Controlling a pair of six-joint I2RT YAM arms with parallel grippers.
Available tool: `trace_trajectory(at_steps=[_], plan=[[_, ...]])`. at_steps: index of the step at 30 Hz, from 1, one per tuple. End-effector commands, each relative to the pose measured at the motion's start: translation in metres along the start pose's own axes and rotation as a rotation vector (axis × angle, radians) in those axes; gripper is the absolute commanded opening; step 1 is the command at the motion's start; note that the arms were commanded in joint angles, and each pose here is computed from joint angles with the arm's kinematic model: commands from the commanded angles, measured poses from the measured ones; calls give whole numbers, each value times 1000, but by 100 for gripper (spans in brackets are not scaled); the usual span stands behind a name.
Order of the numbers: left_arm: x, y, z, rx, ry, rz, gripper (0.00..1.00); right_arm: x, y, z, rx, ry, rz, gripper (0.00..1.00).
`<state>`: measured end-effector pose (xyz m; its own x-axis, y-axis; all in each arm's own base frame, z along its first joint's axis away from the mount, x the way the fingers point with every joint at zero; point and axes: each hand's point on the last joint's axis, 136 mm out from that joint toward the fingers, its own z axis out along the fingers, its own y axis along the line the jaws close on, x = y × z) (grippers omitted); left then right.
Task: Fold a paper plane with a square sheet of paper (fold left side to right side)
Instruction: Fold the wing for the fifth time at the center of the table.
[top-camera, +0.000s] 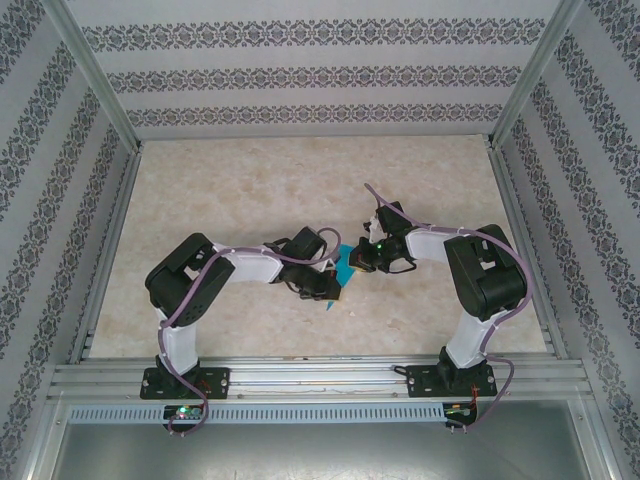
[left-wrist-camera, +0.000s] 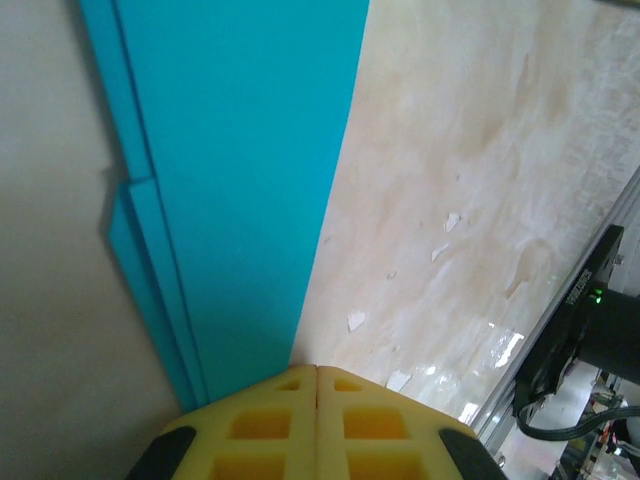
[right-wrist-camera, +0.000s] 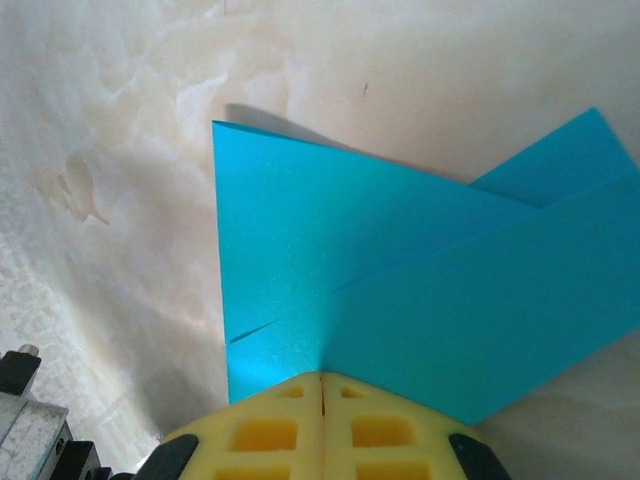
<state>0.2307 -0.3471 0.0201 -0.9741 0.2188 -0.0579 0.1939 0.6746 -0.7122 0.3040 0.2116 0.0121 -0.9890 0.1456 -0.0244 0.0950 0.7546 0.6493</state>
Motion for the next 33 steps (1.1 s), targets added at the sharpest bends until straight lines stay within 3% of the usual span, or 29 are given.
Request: trace_trajectory(at_steps=[1,33], plan=[[28,4,0,-14,77,19,2,38,-63,13,238,104,93,0],[82,30,-4,-87,131,17,2,44,-69,14,254,123,103,0]])
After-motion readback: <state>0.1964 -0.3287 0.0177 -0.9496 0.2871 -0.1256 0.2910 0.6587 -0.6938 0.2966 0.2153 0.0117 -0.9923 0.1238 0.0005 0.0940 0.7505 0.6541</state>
